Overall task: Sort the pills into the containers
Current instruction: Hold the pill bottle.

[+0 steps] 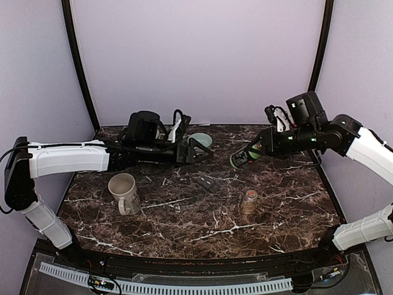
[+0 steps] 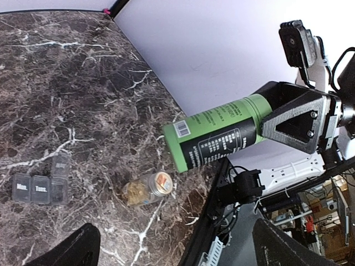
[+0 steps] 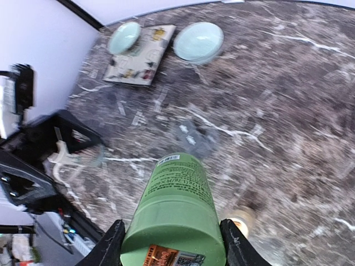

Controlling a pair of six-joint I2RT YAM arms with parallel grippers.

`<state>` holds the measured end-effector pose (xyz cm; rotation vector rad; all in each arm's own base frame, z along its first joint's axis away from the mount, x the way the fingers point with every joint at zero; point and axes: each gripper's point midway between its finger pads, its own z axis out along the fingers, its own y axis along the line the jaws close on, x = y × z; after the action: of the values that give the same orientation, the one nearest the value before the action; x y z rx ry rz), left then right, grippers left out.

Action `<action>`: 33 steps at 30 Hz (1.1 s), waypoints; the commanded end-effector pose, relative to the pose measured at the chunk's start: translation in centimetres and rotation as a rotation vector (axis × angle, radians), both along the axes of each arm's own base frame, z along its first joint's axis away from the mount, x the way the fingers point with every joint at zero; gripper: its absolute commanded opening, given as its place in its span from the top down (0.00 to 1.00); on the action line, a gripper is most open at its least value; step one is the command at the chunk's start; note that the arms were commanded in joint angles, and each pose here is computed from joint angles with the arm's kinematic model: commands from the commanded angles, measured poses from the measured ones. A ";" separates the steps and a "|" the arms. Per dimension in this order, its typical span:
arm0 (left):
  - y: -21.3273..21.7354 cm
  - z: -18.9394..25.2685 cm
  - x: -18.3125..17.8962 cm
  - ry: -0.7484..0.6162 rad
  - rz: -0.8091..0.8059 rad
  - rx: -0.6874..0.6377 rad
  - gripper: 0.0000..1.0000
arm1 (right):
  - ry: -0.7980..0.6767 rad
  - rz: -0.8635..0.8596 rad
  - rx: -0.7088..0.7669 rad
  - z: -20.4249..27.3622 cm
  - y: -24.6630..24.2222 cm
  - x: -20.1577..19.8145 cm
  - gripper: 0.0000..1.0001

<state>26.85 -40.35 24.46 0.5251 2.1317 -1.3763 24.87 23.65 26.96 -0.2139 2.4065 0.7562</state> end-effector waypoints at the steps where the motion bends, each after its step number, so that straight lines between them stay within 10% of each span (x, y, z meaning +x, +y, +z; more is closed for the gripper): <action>1: 0.2 3.4 -1.7 0.011 -0.081 -0.140 0.01 | -0.070 0.095 0.242 3.9 4.3 0.5 0.97; 33: 1.1 5.6 -2.1 0.042 -0.149 -0.386 0.02 | 0.066 0.310 0.636 6.1 11.0 -1.4 0.98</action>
<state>25.50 -39.37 29.23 0.4673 1.8707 -1.7960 23.89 33.73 31.10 -0.2633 2.1821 1.5429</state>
